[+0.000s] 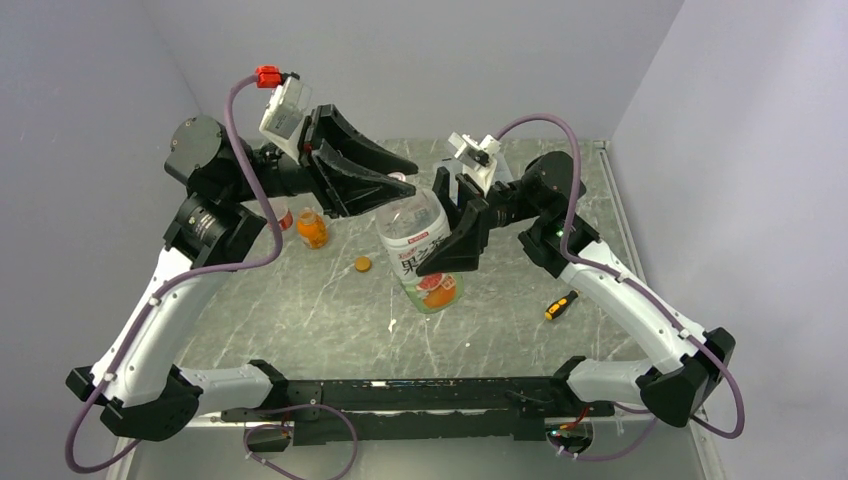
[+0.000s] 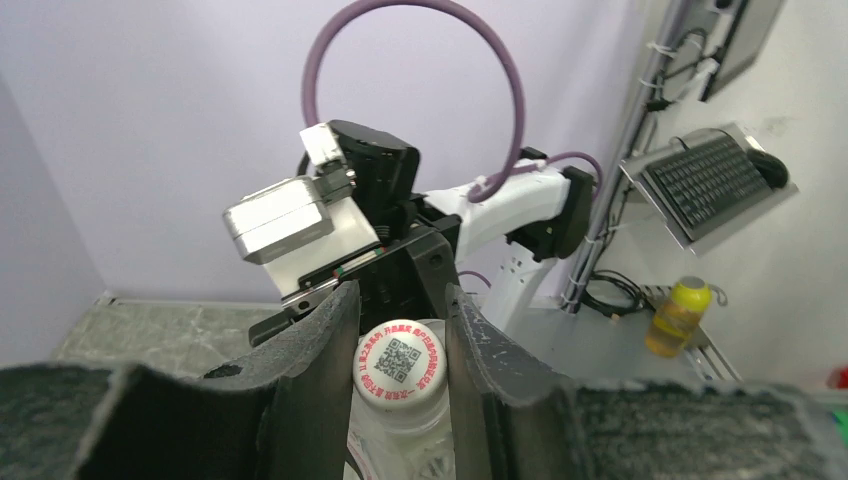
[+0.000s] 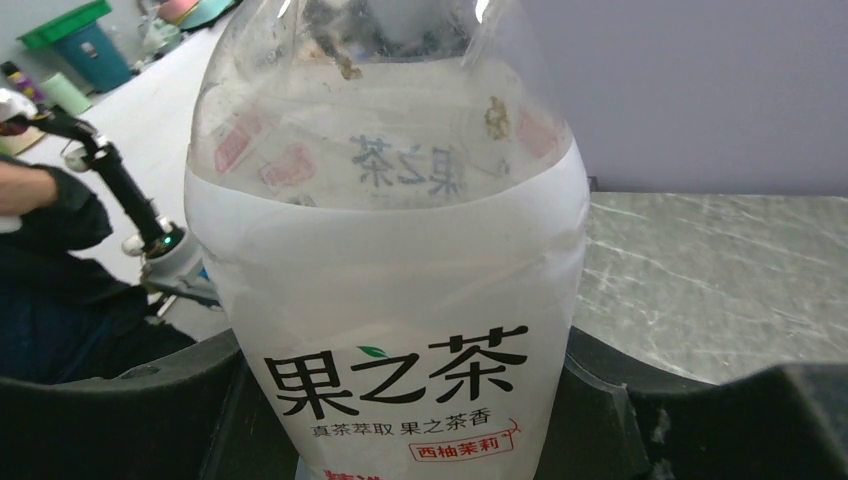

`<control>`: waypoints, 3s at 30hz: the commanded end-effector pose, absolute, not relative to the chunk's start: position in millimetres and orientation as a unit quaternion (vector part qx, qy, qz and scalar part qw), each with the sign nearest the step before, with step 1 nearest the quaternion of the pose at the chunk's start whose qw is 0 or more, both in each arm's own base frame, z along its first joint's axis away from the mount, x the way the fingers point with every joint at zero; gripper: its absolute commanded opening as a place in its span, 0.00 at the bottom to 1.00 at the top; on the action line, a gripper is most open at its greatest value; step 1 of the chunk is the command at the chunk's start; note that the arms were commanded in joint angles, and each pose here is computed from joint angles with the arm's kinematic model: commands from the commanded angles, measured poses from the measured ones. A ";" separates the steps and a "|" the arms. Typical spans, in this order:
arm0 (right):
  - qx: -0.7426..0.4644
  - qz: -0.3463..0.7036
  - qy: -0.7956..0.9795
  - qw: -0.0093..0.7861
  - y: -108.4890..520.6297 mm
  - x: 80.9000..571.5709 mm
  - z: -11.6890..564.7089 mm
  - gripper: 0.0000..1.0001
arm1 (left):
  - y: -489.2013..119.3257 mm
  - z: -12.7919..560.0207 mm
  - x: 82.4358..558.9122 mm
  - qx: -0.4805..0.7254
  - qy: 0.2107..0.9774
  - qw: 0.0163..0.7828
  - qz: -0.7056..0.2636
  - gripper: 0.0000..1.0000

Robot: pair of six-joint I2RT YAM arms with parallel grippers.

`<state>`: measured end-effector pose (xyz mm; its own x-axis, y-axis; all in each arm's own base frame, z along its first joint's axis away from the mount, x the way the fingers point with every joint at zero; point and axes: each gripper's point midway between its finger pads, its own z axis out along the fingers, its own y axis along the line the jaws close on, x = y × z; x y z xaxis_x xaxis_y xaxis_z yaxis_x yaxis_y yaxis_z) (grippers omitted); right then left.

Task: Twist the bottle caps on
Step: Screw the bottle cap onto the plastic bottle.

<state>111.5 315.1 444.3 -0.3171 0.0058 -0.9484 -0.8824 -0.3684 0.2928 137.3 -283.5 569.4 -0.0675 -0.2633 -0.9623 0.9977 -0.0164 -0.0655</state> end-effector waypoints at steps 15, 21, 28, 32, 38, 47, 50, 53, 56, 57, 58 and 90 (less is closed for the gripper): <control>-0.348 0.486 0.617 0.512 307.4 209.5 429.2 0.00 | -243.1 563.8 243.6 0.194 0.604 0.657 -0.407 0.99; -0.274 0.398 0.689 0.540 309.5 256.3 402.7 0.00 | -243.9 546.7 287.4 0.124 0.667 0.639 -0.363 0.96; -0.236 0.340 0.722 0.554 322.1 276.6 387.8 0.00 | -234.4 499.9 331.4 0.038 0.733 0.617 -0.284 0.88; -0.230 0.318 0.731 0.559 328.4 282.8 380.8 0.00 | -230.5 484.4 342.0 0.018 0.746 0.614 -0.257 0.86; -0.226 0.309 0.733 0.563 332.5 286.8 376.5 0.00 | -233.2 471.8 347.0 0.004 0.759 0.600 -0.255 0.75; -0.222 0.295 0.735 0.570 330.8 290.8 374.1 0.00 | -241.6 453.3 351.1 -0.009 0.781 0.568 -0.259 0.68; -0.223 0.291 0.736 0.569 330.3 290.9 372.7 0.00 | -243.0 452.7 351.7 -0.010 0.781 0.567 -0.263 0.66; -0.223 0.287 0.737 0.570 329.5 291.2 371.2 0.00 | -245.0 453.7 351.5 -0.007 0.779 0.567 -0.267 0.61; -0.222 0.286 0.736 0.572 328.5 291.2 371.4 0.00 | -248.0 452.6 351.5 -0.003 0.781 0.563 -0.271 0.48; -0.222 0.286 0.735 0.573 327.8 291.2 371.8 0.00 | -249.2 452.1 351.3 -0.001 0.781 0.561 -0.273 0.42; -0.224 0.286 0.734 0.574 327.8 291.0 372.2 0.00 | -250.4 451.1 350.8 0.001 0.783 0.559 -0.274 0.34; -0.516 0.661 0.378 0.391 297.4 103.7 478.5 0.00 | -298.0 535.2 146.7 0.419 0.491 0.445 -0.620 0.00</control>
<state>161.4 319.9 428.8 -0.3481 0.0603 -0.9355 -0.9296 -0.1510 0.3362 205.3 -286.7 550.6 -0.2149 -0.2872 -0.9335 0.9312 0.2280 -0.2845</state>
